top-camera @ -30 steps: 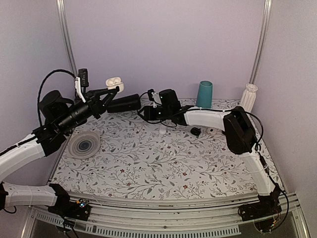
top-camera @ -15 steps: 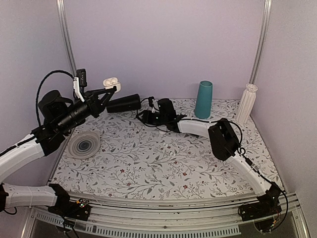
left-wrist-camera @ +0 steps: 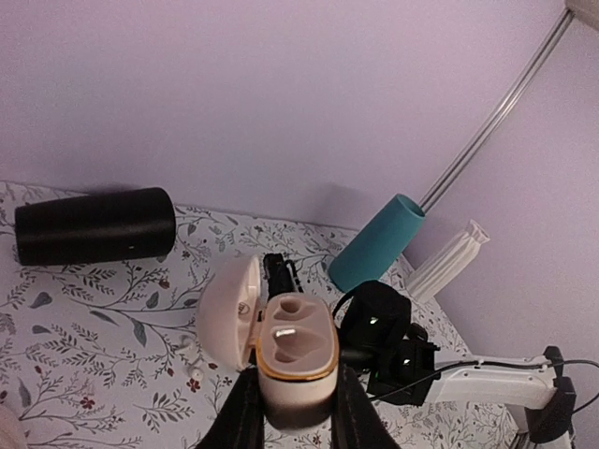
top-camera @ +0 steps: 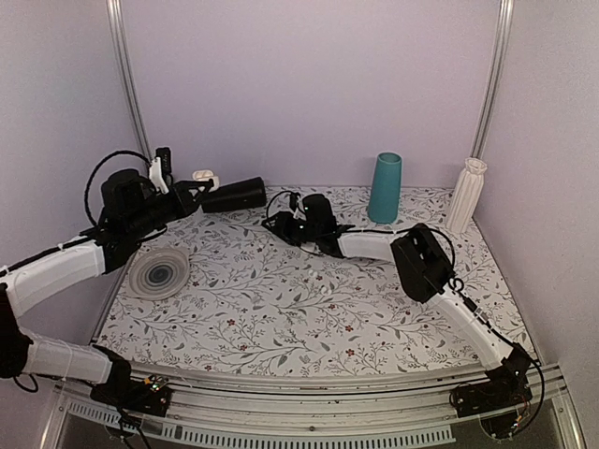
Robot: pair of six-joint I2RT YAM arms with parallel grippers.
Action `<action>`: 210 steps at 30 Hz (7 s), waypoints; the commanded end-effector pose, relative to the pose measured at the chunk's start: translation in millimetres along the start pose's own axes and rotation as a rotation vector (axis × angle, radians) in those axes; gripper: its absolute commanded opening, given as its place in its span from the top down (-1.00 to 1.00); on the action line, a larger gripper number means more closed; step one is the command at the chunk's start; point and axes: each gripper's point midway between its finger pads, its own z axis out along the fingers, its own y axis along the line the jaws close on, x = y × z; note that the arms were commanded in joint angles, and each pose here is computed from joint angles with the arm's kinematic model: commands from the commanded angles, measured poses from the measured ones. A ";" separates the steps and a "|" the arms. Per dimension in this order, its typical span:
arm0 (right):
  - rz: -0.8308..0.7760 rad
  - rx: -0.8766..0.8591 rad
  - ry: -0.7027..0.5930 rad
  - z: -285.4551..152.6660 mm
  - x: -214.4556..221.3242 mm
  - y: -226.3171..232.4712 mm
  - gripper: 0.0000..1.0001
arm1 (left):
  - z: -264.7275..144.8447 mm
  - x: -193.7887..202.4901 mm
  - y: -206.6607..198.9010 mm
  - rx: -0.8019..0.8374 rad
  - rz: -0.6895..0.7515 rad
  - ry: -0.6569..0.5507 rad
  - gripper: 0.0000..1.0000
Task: Insert the wireless bluetooth earbuds into the charging case
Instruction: Move the earbuds to the center of the board, then open the charging case, then move the left earbud to the center of the board.
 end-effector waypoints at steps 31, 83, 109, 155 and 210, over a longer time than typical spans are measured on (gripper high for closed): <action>-0.315 -0.136 -0.144 -231.6 -89.7 166.2 0.07 | 214.0 164.7 154.2 0.114 -0.440 0.364 1.00; -0.329 -0.106 -0.139 -280.8 -72.3 151.0 0.07 | 144.4 293.8 65.3 0.124 -0.700 0.729 1.00; -0.399 -0.032 0.012 -289.1 -17.7 133.7 0.05 | 78.0 219.5 -56.9 0.463 -0.387 0.498 1.00; -0.674 -0.402 0.088 -262.4 32.5 245.4 -0.51 | -24.4 110.2 -190.9 0.975 0.361 0.198 1.00; -0.401 0.123 0.312 -249.8 84.2 105.1 -0.05 | -4.1 54.7 -101.9 0.451 0.429 0.000 1.00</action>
